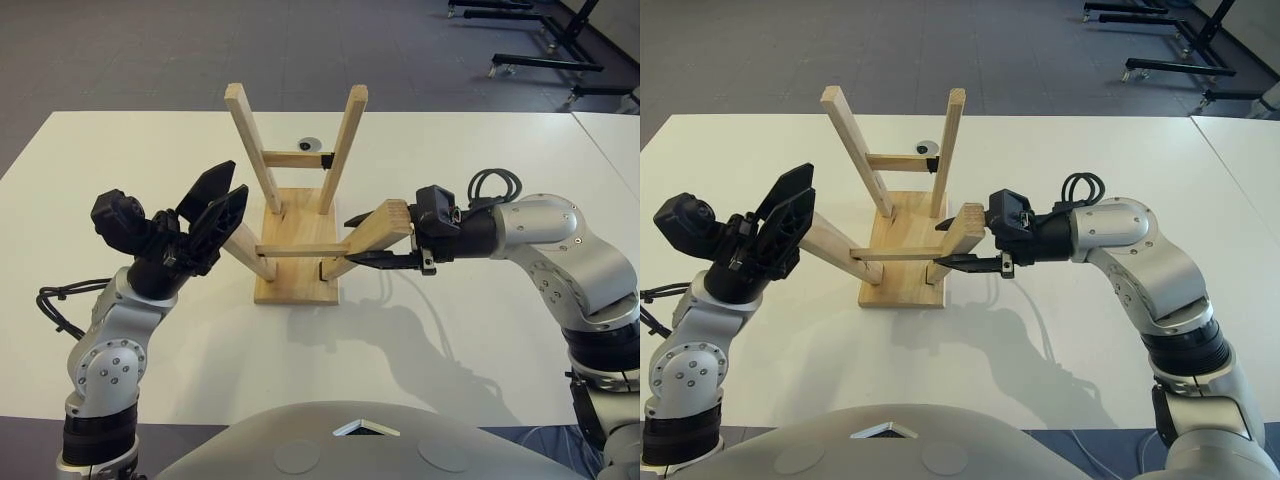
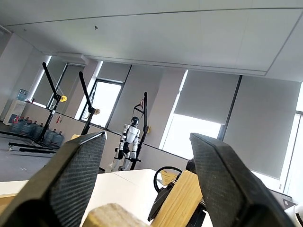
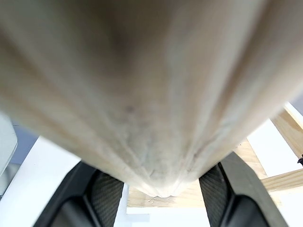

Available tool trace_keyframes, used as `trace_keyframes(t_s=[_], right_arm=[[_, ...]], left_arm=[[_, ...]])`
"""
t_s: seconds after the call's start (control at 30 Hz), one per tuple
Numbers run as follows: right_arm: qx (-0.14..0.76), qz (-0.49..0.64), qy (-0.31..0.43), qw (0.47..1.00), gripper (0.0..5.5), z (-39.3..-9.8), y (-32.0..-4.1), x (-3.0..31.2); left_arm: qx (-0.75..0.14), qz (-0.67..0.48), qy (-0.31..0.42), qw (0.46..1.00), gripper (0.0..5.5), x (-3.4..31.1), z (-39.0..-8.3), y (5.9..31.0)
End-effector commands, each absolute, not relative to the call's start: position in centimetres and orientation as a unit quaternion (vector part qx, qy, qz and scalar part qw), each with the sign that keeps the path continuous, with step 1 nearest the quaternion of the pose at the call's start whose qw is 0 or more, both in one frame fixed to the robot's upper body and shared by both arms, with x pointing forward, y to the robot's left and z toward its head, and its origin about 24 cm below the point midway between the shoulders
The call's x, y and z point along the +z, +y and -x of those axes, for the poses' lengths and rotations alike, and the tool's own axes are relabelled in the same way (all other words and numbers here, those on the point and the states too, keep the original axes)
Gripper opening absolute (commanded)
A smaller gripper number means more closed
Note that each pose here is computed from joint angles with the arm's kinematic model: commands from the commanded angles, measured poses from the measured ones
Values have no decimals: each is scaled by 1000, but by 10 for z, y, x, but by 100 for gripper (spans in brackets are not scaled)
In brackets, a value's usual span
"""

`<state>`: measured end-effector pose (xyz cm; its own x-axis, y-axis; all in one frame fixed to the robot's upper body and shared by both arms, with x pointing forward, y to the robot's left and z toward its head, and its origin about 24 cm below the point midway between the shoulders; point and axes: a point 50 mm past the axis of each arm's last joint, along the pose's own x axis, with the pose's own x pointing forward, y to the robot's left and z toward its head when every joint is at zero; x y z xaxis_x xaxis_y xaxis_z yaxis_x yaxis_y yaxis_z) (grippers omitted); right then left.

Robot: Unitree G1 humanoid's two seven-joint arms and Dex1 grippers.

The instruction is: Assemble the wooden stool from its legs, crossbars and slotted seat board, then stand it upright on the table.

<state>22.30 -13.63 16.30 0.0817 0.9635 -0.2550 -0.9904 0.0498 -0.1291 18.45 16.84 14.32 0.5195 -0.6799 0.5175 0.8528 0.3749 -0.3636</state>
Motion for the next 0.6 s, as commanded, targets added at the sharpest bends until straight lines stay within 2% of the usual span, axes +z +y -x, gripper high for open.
trace_keyframes(t_s=[0.03,0.27,0.6], right_arm=[[723,116,40,680,205,-208,-119,158],[727,120,45,674,205,-225,-127,162],[750,147,40,643,205,-236,-119,181]], left_arm=[[-520,318,-59,791,321,122,-178,138],[-549,300,-58,778,321,120,-188,117],[-560,289,-69,773,321,115,-198,93]])
